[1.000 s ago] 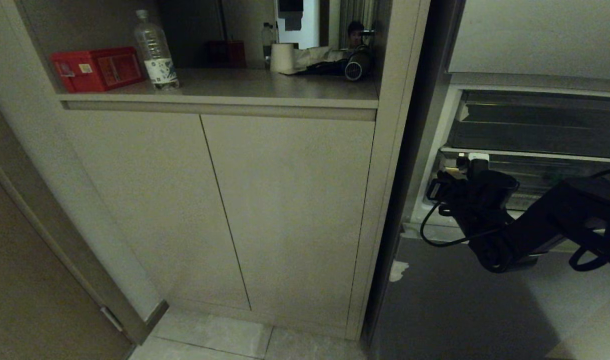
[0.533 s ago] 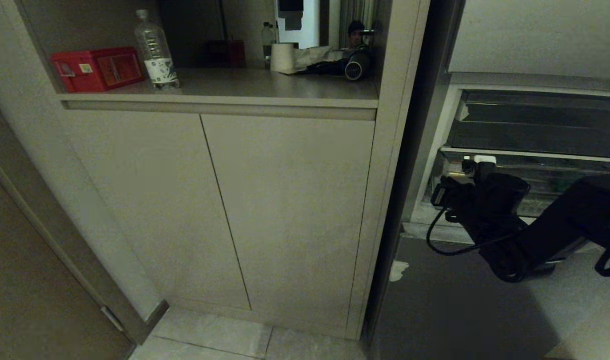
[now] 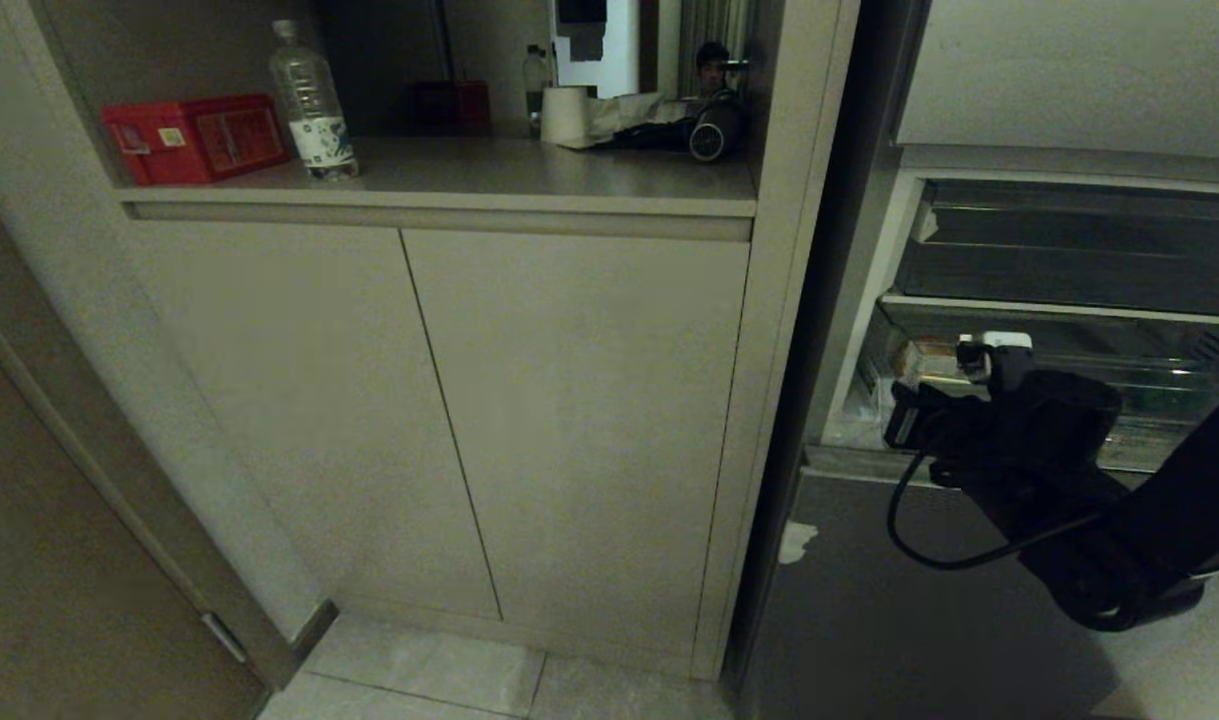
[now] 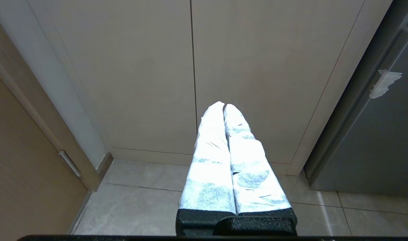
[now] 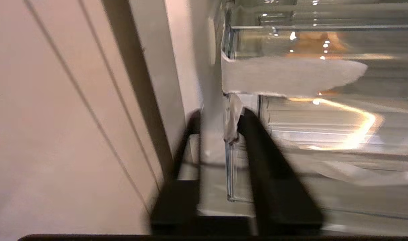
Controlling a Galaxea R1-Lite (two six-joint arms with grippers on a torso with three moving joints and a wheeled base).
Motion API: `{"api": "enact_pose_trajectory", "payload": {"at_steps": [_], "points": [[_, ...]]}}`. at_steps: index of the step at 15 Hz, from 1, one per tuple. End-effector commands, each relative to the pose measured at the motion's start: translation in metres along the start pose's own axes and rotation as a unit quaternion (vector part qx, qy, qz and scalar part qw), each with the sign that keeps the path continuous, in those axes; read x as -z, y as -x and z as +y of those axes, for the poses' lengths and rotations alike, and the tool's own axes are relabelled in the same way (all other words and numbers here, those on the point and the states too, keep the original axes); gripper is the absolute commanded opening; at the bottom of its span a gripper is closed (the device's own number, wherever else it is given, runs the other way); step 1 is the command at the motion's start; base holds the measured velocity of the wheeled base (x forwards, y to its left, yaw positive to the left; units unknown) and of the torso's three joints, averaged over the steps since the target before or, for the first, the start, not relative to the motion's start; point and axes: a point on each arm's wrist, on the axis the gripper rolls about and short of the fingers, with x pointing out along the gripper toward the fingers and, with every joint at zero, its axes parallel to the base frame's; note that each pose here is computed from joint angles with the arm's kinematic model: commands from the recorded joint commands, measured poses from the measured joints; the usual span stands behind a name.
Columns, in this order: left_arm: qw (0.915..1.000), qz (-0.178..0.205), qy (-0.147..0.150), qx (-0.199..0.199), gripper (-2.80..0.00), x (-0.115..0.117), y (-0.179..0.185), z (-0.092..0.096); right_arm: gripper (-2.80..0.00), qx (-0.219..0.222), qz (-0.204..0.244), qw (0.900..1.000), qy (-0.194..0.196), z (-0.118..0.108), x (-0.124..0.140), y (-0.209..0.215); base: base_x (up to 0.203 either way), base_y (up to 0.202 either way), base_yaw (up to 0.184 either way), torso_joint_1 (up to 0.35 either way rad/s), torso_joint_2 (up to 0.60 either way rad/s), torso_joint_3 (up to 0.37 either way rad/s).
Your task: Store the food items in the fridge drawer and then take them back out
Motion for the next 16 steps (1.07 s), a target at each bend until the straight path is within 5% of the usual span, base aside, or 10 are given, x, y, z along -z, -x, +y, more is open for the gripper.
{"api": "enact_pose_trajectory", "payload": {"at_steps": [1, 8, 11, 16], "points": [[1.0, 0.001, 0.0, 0.0, -2.8, 0.0, 0.0, 0.0, 0.0, -0.003, -0.008, 1.0, -0.004, 0.0, -0.009, 0.015, 0.0, 0.0, 0.0, 0.0, 0.0, 0.0], [1.0, 0.001, 0.0, 0.0, -2.8, 0.0, 0.0, 0.0, 0.0, -0.004, 0.031, 0.999, -0.019, -0.008, -0.009, 0.068, 0.0, 0.0, 0.0, 0.0, 0.0, 0.0], [1.0, 0.001, 0.0, 0.0, -2.8, 0.0, 0.0, 0.0, 0.0, 0.008, -0.009, 1.0, -0.022, -0.013, -0.035, 0.075, 0.0, 0.0, 0.0, 0.0, 0.0, 0.0], [1.0, 0.001, 0.0, 0.0, -2.8, 0.0, 0.0, 0.0, 0.0, 0.048, 0.006, 0.999, -0.011, -0.031, -0.088, 0.053, 0.0, 0.0, 0.0, 0.0, 0.0, 0.0]]}}
